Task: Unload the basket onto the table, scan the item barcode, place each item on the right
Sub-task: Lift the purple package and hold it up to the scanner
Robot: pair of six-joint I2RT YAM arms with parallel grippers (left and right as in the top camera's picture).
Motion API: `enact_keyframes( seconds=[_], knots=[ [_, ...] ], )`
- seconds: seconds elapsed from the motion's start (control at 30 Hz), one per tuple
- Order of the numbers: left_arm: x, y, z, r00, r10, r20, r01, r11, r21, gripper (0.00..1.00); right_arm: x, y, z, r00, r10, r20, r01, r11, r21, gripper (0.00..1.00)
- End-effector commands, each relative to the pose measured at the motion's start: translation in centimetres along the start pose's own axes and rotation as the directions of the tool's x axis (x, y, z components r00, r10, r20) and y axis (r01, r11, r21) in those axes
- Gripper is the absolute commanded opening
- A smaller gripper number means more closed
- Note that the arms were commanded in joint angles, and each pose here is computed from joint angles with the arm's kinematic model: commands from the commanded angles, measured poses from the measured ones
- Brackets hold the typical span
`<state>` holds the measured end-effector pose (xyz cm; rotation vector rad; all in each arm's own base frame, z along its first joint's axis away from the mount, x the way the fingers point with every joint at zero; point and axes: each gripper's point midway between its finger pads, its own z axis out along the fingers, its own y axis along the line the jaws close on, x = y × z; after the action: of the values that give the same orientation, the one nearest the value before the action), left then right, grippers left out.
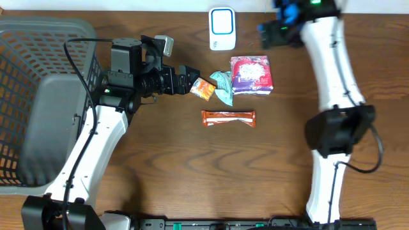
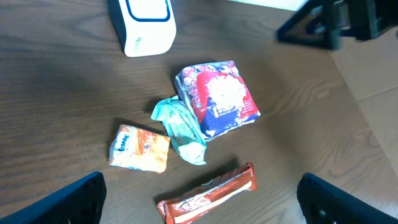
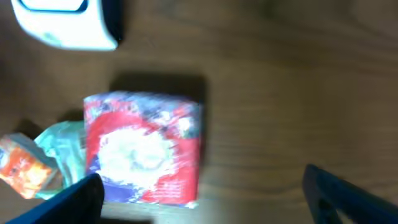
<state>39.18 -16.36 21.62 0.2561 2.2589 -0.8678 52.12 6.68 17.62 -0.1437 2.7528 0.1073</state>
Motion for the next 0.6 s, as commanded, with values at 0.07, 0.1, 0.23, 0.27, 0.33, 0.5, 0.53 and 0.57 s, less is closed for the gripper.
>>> enact_keyframes(
  seconds=[0.07,0.1,0.23,0.27,0.33,0.5,0.53,0.57],
  knots=[
    [-0.1,0.2,0.0,1.0,0.007,0.0,-0.007,1.0,-0.002,0.98,2.4,0.1,3.9,0.997,0.011,-0.072,-0.04,0.909,-0.416,0.88],
    [-0.1,0.2,0.0,1.0,0.007,0.0,-0.007,1.0,-0.001,0.98,2.6,0.2,4.5,0.997,0.023,-0.078,-0.055,0.892,-0.449,0.88],
    [-0.1,0.2,0.0,1.0,0.007,0.0,-0.007,1.0,-0.002,0.98,5.0,1.2,8.6,0.993,0.052,-0.104,-0.103,0.805,-0.585,0.88],
    [-0.1,0.2,0.0,1.0,0.007,0.0,-0.007,1.0,-0.002,0.98,5.9,1.8,9.7,0.992,0.049,-0.115,-0.108,0.793,-0.6,0.87],
    [-0.1,0.2,0.0,1.0,0.007,0.0,-0.007,1.0,-0.002,0.98,8.4,3.5,12.2,0.989,0.026,-0.148,-0.112,0.78,-0.615,0.76],
    [-0.1,0.2,0.0,1.0,0.007,0.0,-0.007,1.0,-0.002,0.98,9.5,4.4,14.1,0.982,0.058,-0.179,-0.154,0.792,-0.591,0.21],
    [-0.1,0.2,0.0,1.0,0.007,0.0,-0.007,1.0,-0.002,0.98,9.0,4.5,13.8,0.982,0.068,-0.174,-0.159,0.791,-0.59,0.09],
    [-0.1,0.2,0.0,1.0,0.007,0.0,-0.007,1.0,-0.002,0.98,8.1,4.5,13.4,0.982,0.084,-0.167,-0.168,0.791,-0.589,0.01]
  ],
)
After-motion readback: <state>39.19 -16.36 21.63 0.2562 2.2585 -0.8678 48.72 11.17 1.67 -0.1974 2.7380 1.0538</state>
